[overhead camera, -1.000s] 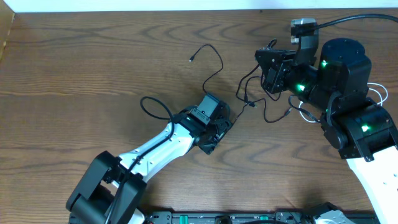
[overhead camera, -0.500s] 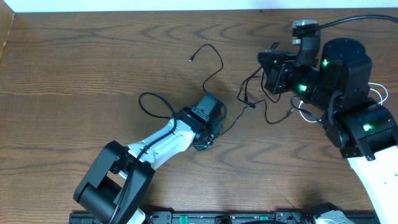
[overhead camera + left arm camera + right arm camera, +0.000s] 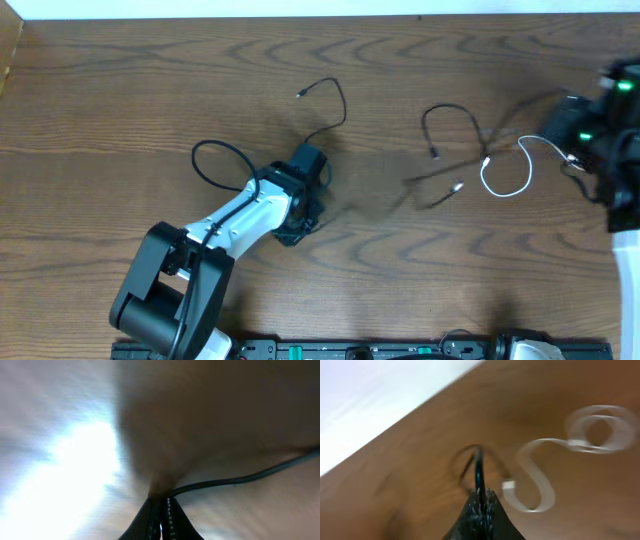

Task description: Untangle cables

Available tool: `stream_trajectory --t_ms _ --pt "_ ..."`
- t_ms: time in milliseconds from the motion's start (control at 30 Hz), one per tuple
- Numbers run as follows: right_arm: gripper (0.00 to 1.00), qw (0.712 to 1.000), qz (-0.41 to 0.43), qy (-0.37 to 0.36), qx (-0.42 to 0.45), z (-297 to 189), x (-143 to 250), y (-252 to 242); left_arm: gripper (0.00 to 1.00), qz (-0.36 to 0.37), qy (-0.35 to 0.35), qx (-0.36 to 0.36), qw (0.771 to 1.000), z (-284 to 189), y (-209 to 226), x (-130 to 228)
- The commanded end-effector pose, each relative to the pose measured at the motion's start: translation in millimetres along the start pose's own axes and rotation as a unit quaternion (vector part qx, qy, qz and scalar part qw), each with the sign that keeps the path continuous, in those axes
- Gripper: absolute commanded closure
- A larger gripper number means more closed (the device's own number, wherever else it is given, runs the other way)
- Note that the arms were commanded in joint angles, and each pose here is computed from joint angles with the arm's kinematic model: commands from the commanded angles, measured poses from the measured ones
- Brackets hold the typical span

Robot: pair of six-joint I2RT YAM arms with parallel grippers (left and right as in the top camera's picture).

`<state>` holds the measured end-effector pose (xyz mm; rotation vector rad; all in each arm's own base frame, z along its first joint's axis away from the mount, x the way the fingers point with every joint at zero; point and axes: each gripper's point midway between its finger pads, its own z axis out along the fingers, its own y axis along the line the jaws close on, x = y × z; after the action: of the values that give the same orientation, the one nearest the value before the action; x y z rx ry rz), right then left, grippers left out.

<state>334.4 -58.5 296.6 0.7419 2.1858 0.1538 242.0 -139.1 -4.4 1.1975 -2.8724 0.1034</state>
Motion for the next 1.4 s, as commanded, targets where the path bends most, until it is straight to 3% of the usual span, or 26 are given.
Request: stream_trajectory --t_ms 0,267,500,733,900,967,1033,1100,1167,1267,1367 --pt "0.99 0.989 0.064 -0.054 0.123 -10.7 -26.5 -69.2 0.92 0.003 -0.057 -0.073 0.996 1.4 35.8 -25.1" --pt "1.0 0.971 0.159 -0.05 0.173 -10.0 -38.6 -144.7 0.92 0.012 -0.075 -0.117 0.99 -3.8 59.0 -41.5" --pt "0.99 0.966 0.191 -0.023 0.171 8.0 -35.7 -166.7 0.92 0.021 -0.066 -0.115 0.991 -4.1 59.2 -40.4" --pt "0.99 0.985 0.139 0.009 0.1 37.2 -39.1 -149.1 0.93 0.102 -0.077 -0.052 0.99 -21.2 33.9 -44.2" --pt "0.99 0.993 0.109 0.008 0.034 41.8 -46.3 -126.9 0.92 0.197 -0.107 0.067 0.972 -60.2 -9.6 -43.8" --pt "0.85 0.996 0.094 0.009 -0.008 42.2 -48.8 -112.2 0.93 0.245 -0.11 0.138 0.953 -81.6 -33.2 -34.4" --pt "0.45 0.995 0.077 0.014 -0.069 40.7 -49.9 -90.8 0.93 0.298 -0.112 0.219 0.922 -109.3 -57.5 -17.9" --pt "0.22 0.99 0.058 0.023 -0.129 37.2 -48.0 -68.1 0.93 0.339 -0.117 0.282 0.89 -136.0 -74.4 0.5" --pt "0.15 0.982 0.035 0.035 -0.183 33.0 -42.8 -45.7 0.93 0.367 -0.132 0.328 0.861 -161.5 -84.5 15.4" --pt "0.17 0.966 -0.014 0.059 -0.25 26.3 -27.2 -13.0 0.92 0.4 -0.16 0.353 0.831 -184.4 -86.5 28.1" --pt "0.18 0.957 -0.052 0.094 -0.271 25.8 -3.9 8.6 0.93 0.386 -0.196 0.309 0.847 -183.7 -69.2 15.2"
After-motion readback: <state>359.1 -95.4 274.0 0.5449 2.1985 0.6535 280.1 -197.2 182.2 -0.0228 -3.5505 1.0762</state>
